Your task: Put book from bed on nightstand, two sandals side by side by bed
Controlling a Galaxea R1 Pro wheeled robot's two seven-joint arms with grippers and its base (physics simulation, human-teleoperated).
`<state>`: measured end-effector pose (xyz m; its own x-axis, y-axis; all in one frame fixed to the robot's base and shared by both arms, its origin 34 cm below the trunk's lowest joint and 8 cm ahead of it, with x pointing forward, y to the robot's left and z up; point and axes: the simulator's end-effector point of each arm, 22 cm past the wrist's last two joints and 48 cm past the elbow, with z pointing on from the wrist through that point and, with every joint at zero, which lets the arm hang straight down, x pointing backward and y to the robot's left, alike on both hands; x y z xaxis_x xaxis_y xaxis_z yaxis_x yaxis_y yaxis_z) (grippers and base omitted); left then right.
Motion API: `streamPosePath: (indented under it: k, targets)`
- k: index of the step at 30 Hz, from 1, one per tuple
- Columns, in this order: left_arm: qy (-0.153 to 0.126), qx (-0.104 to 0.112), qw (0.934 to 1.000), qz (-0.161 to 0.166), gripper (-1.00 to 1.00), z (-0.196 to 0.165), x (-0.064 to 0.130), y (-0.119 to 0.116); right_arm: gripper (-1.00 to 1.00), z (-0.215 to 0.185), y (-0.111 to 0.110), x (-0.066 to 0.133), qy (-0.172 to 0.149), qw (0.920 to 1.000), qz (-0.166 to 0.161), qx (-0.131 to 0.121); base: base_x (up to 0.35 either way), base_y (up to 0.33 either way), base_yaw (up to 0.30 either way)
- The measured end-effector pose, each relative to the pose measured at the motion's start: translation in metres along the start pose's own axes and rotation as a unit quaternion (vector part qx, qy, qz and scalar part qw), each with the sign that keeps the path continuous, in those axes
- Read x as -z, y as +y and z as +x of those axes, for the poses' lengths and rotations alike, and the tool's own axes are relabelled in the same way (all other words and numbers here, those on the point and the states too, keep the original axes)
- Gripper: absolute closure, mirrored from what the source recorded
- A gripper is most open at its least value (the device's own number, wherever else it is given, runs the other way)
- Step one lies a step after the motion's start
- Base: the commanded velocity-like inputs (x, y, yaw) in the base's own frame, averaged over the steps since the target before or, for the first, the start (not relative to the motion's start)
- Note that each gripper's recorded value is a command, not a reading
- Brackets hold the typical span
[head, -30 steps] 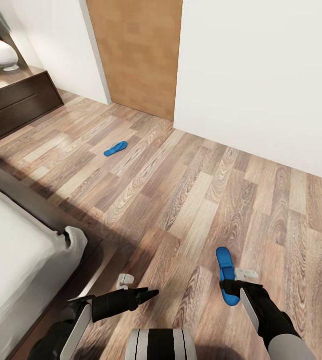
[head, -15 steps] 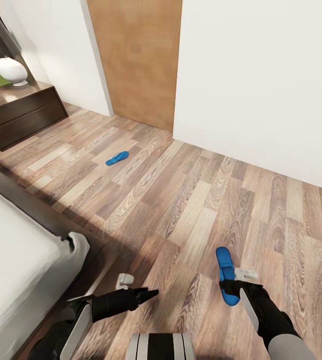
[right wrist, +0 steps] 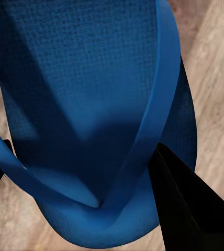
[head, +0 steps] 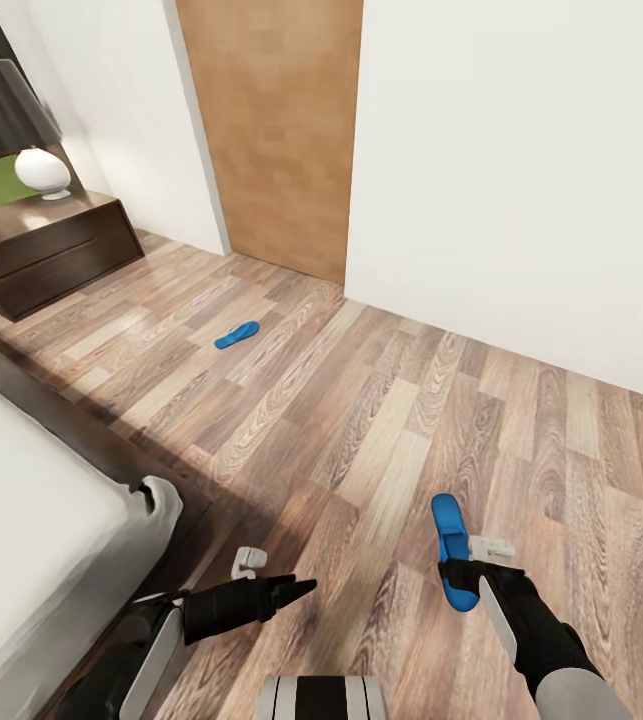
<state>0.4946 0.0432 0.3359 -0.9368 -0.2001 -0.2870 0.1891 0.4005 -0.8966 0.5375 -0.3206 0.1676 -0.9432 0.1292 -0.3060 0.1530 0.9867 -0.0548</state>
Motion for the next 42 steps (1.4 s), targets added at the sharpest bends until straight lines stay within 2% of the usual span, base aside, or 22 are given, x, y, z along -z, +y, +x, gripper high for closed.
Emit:
streamPosePath:
  k: [23, 30, 42]
  targets:
    - [-0.019, -0.042, 0.9989, 0.009, -1.00, -0.024, 0.010, -0.035, 1.00, -0.041, 0.003, 0.036, -0.046, 0.9989, -0.006, -0.005, 0.000, 0.000, 0.000]
    - [-0.019, -0.042, 0.9989, 0.011, -1.00, -0.025, 0.010, -0.035, 1.00, -0.042, 0.002, 0.036, -0.047, 0.9989, -0.006, -0.005, 0.000, -0.008, 0.000]
    - [-0.010, -0.046, 0.9988, 0.013, -1.00, -0.019, 0.006, -0.038, 1.00, -0.048, 0.003, 0.038, -0.054, 0.9985, -0.007, -0.004, 0.000, -0.175, 0.000]
